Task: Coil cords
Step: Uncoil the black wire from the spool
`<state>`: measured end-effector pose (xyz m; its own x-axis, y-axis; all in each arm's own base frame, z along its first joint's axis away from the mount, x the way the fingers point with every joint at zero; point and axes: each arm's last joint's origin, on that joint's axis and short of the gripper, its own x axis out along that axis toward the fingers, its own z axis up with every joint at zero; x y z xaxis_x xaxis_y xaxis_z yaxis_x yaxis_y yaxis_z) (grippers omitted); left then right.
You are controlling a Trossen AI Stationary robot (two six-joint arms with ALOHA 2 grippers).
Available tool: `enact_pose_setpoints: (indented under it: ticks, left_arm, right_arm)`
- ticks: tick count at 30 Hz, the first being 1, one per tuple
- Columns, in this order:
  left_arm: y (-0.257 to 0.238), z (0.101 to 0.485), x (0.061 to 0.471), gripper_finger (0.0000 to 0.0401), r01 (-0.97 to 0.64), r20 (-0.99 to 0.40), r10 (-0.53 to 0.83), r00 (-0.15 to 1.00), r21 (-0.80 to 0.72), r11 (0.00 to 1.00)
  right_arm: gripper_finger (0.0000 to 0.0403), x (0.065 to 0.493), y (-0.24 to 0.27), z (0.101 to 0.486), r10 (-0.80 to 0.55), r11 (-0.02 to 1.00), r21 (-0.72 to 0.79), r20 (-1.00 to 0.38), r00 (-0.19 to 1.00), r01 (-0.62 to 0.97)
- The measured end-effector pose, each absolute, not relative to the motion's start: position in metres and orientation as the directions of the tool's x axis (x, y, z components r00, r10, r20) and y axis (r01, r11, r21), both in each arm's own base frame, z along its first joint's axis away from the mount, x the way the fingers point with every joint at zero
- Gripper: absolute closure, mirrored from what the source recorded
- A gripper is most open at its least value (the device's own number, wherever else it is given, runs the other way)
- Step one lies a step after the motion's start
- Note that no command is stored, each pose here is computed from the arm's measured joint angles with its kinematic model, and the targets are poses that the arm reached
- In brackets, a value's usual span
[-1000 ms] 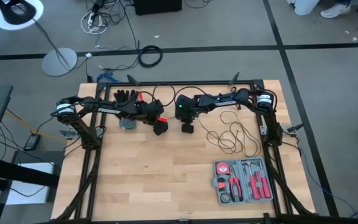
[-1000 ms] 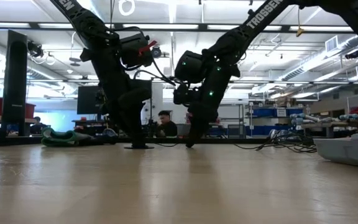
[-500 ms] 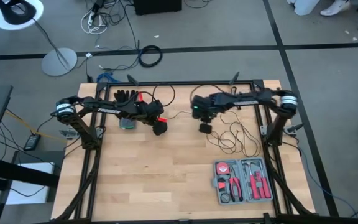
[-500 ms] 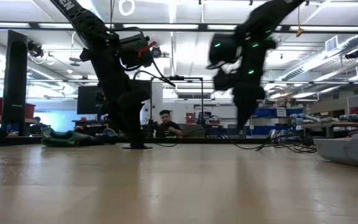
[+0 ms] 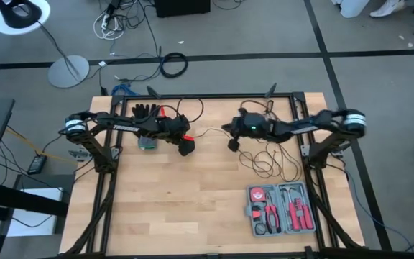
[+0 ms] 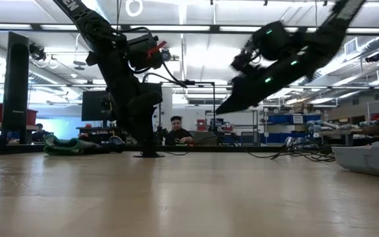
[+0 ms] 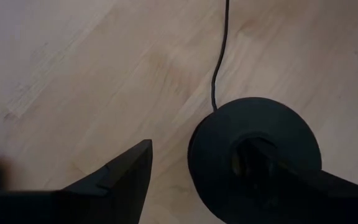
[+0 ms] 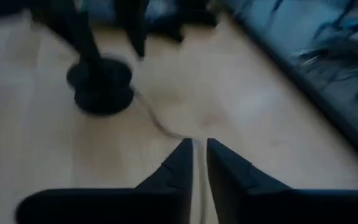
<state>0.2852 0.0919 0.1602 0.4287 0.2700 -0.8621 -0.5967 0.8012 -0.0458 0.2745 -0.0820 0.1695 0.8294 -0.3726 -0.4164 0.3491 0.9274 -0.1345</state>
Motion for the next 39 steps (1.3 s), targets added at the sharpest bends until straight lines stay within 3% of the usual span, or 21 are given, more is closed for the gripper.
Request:
enact_pose_setpoints:
  ticks: [15, 19, 23, 32, 39]
  left_arm:
    - [0.091, 0.159, 0.284, 0.0137, -0.593, -0.869, 0.262, 0.419, -0.043, 0.804]
    - [0.088, 0.161, 0.285, 0.0137, -0.575, -0.862, 0.263, 0.433, -0.039, 0.817]
    - [0.088, 0.164, 0.287, 0.0137, -0.562, -0.851, 0.267, 0.453, -0.04, 0.826]
    - [0.086, 0.16, 0.281, 0.0137, -0.534, -0.842, 0.273, 0.466, -0.021, 0.845]
    - [0.083, 0.157, 0.273, 0.0137, -0.543, -0.836, 0.274, 0.476, -0.034, 0.839]
  right_arm:
    - [0.0234, 0.392, -0.127, 0.113, -0.141, 0.99, -0.071, -0.578, 0.804, 0.122]
    - [0.0215, 0.401, -0.128, 0.106, -0.188, 0.982, -0.141, -0.629, 0.755, 0.127]
    - [0.024, 0.4, -0.127, 0.104, -0.201, 0.978, -0.17, -0.651, 0.732, 0.118]
    - [0.0384, 0.385, -0.128, 0.099, -0.181, 0.983, -0.111, -0.717, 0.673, 0.145]
    - [0.04, 0.36, -0.124, 0.111, -0.083, 0.987, 0.0, -0.864, 0.497, 0.163]
